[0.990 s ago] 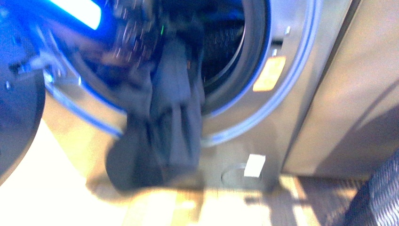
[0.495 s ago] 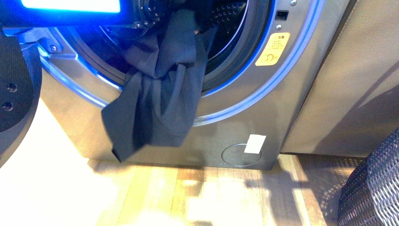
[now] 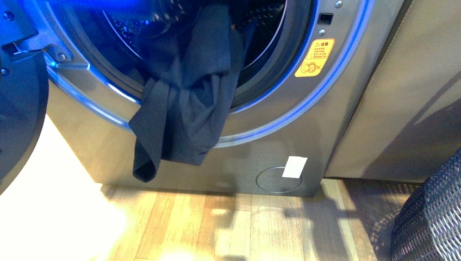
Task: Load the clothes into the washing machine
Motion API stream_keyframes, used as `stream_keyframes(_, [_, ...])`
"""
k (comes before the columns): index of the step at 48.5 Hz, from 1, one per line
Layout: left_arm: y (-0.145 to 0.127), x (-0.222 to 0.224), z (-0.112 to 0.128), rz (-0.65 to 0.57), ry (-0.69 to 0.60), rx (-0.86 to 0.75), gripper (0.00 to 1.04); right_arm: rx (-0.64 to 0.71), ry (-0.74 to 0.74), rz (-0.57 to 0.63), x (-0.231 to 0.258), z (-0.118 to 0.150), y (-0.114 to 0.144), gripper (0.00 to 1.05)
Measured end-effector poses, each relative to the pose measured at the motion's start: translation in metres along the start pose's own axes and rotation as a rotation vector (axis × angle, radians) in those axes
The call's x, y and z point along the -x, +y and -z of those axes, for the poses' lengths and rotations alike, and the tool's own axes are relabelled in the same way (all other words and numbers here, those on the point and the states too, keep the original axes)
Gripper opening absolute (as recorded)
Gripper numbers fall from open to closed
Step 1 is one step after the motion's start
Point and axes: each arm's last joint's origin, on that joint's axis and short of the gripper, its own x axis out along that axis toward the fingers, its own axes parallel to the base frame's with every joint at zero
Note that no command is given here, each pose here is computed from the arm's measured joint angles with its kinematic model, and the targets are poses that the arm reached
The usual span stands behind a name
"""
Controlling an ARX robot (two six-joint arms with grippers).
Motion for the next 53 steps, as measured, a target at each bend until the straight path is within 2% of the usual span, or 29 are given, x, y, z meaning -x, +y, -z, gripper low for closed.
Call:
stream_keyframes(10, [0.005, 0.006, 0.019, 0.010, 0.043, 0.002, 0.64, 0.000, 0.000, 0.000, 0.000, 0.000, 0.000, 0.02])
stream_keyframes(18, [0.009, 0.029, 0.017, 0.044, 0.073, 0.005, 1.00, 0.000, 0.000, 0.000, 0.000, 0.000, 0.000, 0.02])
stream_keyframes(27, [0.012, 0.059, 0.013, 0.063, 0.082, 0.022, 0.98, 0.000, 0.000, 0.000, 0.000, 0.000, 0.000, 0.02])
stream_keyframes(42, [0.015, 0.125, 0.021, 0.120, 0.124, 0.060, 0.98, 0.000, 0.000, 0.000, 0.000, 0.000, 0.000, 0.02])
stream_keyframes(53, [0.020, 0.174, 0.002, 0.176, 0.090, 0.078, 0.98, 0.000, 0.000, 0.000, 0.000, 0.000, 0.000, 0.02])
